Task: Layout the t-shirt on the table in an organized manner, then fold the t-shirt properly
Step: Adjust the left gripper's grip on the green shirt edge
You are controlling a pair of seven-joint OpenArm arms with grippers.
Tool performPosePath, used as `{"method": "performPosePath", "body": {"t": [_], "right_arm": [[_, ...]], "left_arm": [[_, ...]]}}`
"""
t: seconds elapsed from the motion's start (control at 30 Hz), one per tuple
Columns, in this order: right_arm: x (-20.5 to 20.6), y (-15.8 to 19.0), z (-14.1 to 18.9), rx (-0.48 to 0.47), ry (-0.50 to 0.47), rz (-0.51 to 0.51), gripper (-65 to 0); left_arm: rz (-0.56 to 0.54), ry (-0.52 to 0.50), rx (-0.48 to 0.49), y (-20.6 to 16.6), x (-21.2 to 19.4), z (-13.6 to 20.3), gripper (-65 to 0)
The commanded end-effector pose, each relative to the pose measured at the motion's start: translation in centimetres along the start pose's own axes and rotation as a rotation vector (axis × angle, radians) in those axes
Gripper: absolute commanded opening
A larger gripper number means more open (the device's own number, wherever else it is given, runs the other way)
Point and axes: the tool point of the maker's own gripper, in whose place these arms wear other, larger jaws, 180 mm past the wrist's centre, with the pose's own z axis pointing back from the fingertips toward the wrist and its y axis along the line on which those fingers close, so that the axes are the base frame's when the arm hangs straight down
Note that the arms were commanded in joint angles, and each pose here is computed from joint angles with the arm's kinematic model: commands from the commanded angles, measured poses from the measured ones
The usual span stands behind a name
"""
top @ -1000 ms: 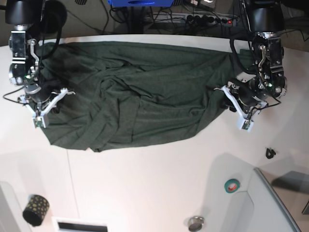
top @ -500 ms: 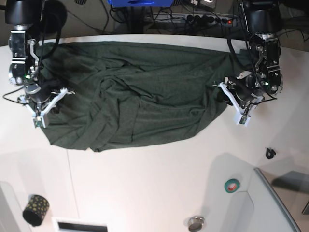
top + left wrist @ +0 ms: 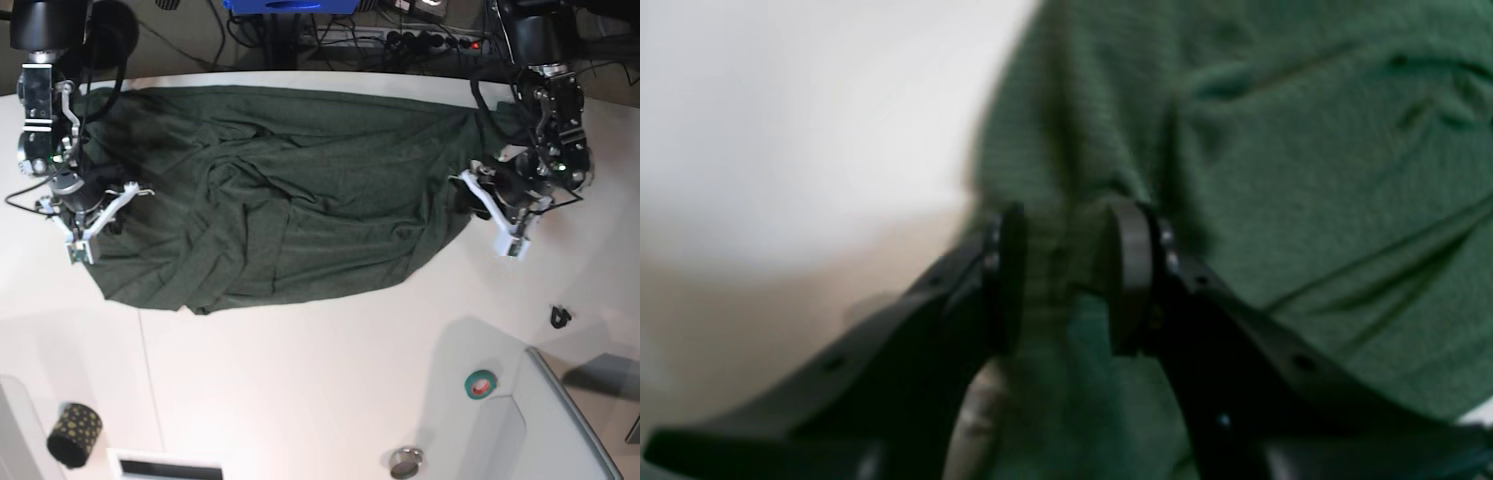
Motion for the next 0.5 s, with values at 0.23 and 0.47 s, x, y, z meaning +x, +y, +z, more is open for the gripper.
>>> {"method": "performPosePath", "body": {"t": [0.23, 0.47], "right_arm": [[1.7, -0.5, 0.1, -0.009, -0.051, 0.008, -64.8], [1.6, -0.6, 0.1, -0.01, -0.047, 0.009, -64.8]], "left_arm": [[-0.01, 0.0, 0.027, 1.2, 1.4, 1.0, -44.4], [0.053, -0.076, -0.048, 0.6, 2.9, 1.4, -21.2]]}}
